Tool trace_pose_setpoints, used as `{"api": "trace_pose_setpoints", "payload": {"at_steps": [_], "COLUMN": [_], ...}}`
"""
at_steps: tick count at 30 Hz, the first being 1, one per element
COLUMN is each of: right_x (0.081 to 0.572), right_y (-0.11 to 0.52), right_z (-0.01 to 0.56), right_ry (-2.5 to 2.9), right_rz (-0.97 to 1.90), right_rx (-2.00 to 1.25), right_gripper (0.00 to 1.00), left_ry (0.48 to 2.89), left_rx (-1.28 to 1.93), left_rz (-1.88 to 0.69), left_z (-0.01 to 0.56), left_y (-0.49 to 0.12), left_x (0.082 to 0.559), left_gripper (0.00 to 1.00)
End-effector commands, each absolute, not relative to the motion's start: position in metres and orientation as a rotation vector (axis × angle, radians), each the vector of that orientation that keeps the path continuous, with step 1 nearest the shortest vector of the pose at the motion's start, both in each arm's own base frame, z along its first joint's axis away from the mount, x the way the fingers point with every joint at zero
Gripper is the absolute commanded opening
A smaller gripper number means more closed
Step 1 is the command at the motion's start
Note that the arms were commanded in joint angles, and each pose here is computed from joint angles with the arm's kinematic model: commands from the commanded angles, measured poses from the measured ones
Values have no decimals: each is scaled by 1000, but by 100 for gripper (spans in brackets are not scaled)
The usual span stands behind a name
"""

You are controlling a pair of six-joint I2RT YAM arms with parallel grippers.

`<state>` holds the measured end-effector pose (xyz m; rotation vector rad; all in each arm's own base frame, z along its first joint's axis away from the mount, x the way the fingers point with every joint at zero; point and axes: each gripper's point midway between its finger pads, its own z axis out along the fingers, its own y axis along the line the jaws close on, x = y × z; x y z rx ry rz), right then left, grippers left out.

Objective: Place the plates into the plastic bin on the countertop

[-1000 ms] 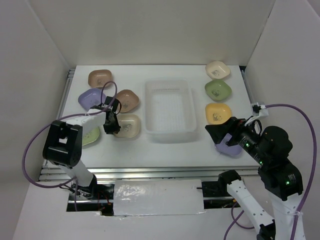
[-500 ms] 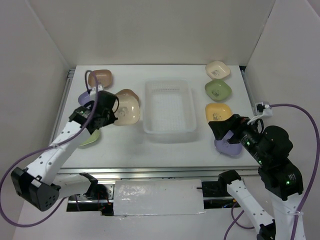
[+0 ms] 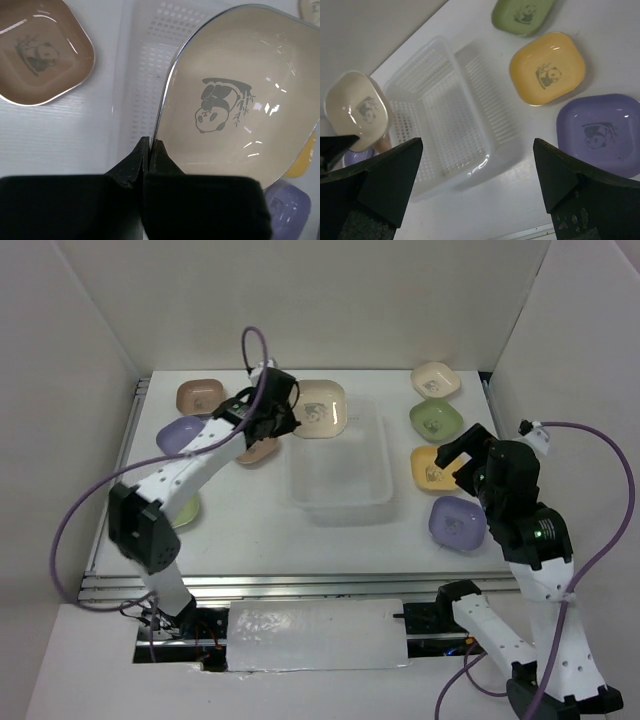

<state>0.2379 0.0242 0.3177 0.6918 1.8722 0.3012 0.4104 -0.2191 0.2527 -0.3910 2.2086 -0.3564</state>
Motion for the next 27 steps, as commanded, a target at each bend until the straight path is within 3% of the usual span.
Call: {"api": "trace_pose_setpoints", "payload": {"at_steps": [1,11,12,13,14,17,18,27], "right_x": [254,305,308,316,320,332,339,372], "right_y": [3,-55,-60,-64,-68,-78,-82,-110], "right_z": [322,249,243,232,224,208,196,112], "right_ry": [1799,1945,1963,1998,2019,2075,2111,2352], "right_rz": [251,132,116,100,83,41,12,-99], "right_rx": [830,1014,1015,1034,1051,1082,1087,1103], "right_gripper": [100,100,100,100,100,100,100,99], "left_ry": [2230,2396,2414,2403,2424,2431,2431,2282], "left_rx": [-433,-408,-409,-407,-407,-393,-386,-204], "left_rz": [-396,-343,-339,-358,-354,-390,-393,-513], "left_z": [225,135,128,128,116,116,118,231], "left_y": [-253,-295,-295,-298,-296,-300,-299,-280], "left_x": [445,483,481,483,478,474,473,424], "left_gripper": [0,1,10,42,60,94,99,99]}}
